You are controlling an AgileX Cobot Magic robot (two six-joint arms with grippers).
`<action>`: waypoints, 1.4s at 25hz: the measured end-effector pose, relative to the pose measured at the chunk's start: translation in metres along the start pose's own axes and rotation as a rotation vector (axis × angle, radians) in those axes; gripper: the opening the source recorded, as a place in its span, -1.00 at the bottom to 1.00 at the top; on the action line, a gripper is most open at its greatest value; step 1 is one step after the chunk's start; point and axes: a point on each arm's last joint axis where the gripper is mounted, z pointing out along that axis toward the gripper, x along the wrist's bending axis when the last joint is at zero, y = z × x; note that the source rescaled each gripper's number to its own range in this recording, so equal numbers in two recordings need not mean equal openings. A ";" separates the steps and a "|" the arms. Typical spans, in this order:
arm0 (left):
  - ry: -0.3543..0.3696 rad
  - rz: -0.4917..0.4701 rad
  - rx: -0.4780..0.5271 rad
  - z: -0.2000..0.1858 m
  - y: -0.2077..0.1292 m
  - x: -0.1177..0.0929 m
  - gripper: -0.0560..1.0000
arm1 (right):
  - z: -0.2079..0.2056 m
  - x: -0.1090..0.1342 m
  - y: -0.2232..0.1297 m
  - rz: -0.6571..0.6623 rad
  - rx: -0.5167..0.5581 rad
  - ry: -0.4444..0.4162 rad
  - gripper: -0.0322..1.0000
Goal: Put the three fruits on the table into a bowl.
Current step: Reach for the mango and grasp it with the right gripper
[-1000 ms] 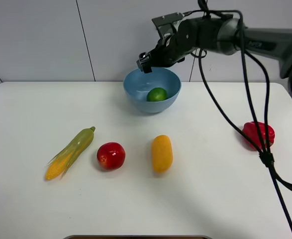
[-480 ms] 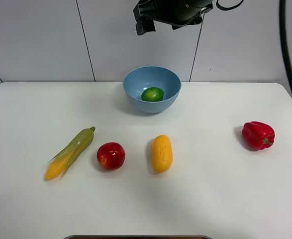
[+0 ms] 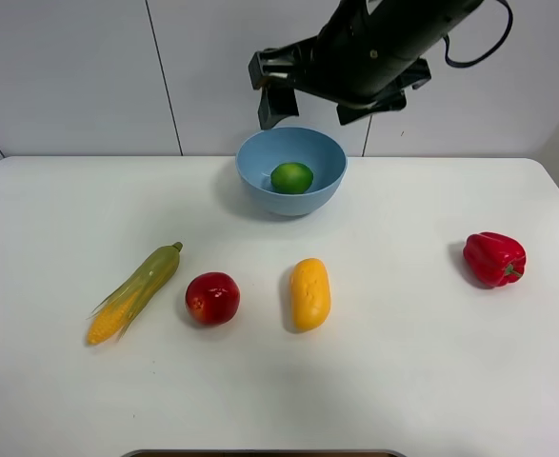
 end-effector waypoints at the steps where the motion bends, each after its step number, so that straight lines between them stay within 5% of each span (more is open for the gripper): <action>1: 0.000 0.000 0.000 0.000 0.000 0.000 0.74 | 0.000 0.000 -0.008 0.009 0.007 0.003 0.66; 9: 0.000 0.000 0.000 0.000 0.000 0.000 0.74 | 0.026 -0.015 -0.057 0.098 0.134 -0.058 0.66; 26: 0.000 0.000 0.000 0.000 0.000 0.000 0.74 | 0.119 -0.021 -0.079 0.232 0.313 -0.174 0.66; 35: 0.000 0.000 0.000 0.000 0.000 0.000 0.74 | 0.134 -0.023 -0.088 0.384 0.372 -0.222 0.66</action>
